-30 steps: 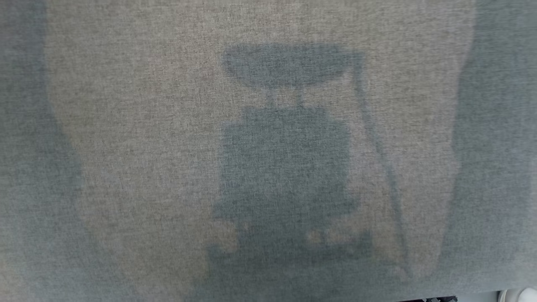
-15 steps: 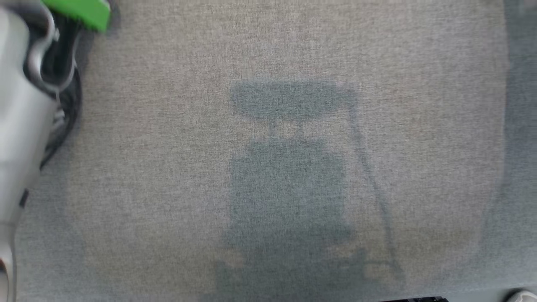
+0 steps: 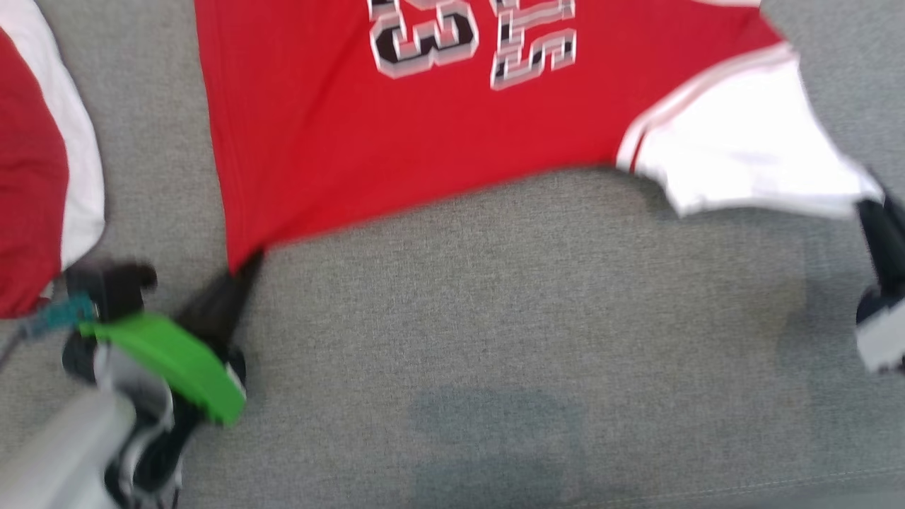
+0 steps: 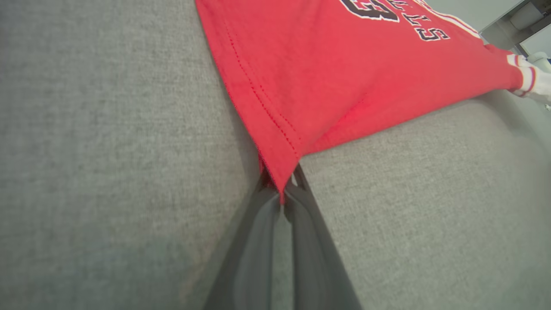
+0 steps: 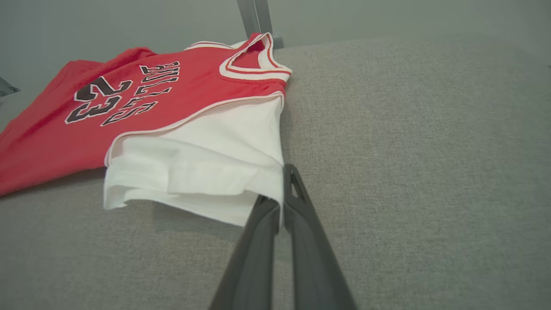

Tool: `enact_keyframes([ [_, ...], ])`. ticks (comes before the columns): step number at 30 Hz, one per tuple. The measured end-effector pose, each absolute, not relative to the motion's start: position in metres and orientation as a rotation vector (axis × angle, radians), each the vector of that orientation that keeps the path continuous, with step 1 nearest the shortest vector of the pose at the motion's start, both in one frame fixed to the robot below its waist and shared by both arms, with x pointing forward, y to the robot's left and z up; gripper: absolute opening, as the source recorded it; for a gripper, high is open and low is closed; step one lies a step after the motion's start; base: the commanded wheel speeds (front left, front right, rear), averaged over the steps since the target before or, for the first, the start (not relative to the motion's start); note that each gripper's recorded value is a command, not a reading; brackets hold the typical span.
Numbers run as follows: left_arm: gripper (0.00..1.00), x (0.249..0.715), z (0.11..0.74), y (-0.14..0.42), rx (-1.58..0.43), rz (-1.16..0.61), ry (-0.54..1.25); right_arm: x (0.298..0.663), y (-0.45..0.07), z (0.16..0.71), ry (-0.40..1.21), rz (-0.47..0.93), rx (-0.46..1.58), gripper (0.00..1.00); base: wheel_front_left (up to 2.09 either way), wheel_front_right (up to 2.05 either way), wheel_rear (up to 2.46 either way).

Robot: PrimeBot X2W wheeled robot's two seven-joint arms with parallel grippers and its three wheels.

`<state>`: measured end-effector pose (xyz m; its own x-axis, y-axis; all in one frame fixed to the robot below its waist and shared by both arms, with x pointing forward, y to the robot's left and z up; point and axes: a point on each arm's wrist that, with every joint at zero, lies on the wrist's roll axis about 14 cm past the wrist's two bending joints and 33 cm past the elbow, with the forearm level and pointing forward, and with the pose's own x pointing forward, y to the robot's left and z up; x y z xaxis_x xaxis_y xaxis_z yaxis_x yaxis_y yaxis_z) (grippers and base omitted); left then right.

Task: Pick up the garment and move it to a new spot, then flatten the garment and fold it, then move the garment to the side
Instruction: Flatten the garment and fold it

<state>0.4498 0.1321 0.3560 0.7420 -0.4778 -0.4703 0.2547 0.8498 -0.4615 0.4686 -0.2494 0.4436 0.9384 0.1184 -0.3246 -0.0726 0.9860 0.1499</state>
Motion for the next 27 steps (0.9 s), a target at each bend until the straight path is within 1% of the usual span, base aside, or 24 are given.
enact_keyframes([
  [1,0.00,0.434,0.358,0.132,-0.394,-0.410,0.636,0.454,-0.250,0.444,0.356,0.092,0.147,0.00,0.00,0.00,0.00],
  [2,0.00,0.406,0.363,0.132,-0.407,-0.396,0.666,0.424,-0.254,0.443,0.399,0.072,0.165,0.00,0.00,0.00,0.00],
  [5,0.00,0.369,0.372,0.127,-0.438,-0.389,0.712,0.378,-0.268,0.436,0.480,0.021,0.169,0.00,0.00,0.00,0.00],
  [6,0.00,0.369,0.372,0.127,-0.438,-0.389,0.712,0.378,-0.268,0.436,0.480,0.021,0.169,0.00,0.00,0.00,0.00],
  [10,0.00,0.332,0.387,0.117,-0.490,-0.390,0.758,0.318,-0.288,0.422,0.614,-0.058,0.182,0.00,0.00,0.00,0.00],
  [12,0.00,0.321,0.393,0.113,-0.521,-0.393,0.783,0.303,-0.300,0.423,0.635,-0.096,0.174,0.00,0.00,0.00,0.00],
  [14,0.00,0.324,0.401,0.114,-0.536,-0.392,0.780,0.305,-0.305,0.431,0.611,-0.108,0.178,0.00,0.00,0.00,0.00],
  [16,0.00,0.329,0.406,0.113,-0.539,-0.401,0.790,0.316,-0.301,0.435,0.586,-0.091,0.188,0.00,0.00,0.00,0.00],
  [20,0.00,0.342,0.419,0.105,-0.538,-0.460,0.806,0.359,-0.283,0.455,0.506,-0.008,0.209,0.00,0.00,0.00,0.00],
  [23,0.00,0.363,0.433,0.098,-0.540,-0.511,0.796,0.387,-0.273,0.464,0.486,0.041,0.215,0.00,0.00,0.00,0.00],
  [27,0.00,0.386,0.431,0.099,-0.515,-0.525,0.831,0.426,-0.269,0.471,0.473,0.077,0.196,0.00,0.00,0.00,0.00],
])
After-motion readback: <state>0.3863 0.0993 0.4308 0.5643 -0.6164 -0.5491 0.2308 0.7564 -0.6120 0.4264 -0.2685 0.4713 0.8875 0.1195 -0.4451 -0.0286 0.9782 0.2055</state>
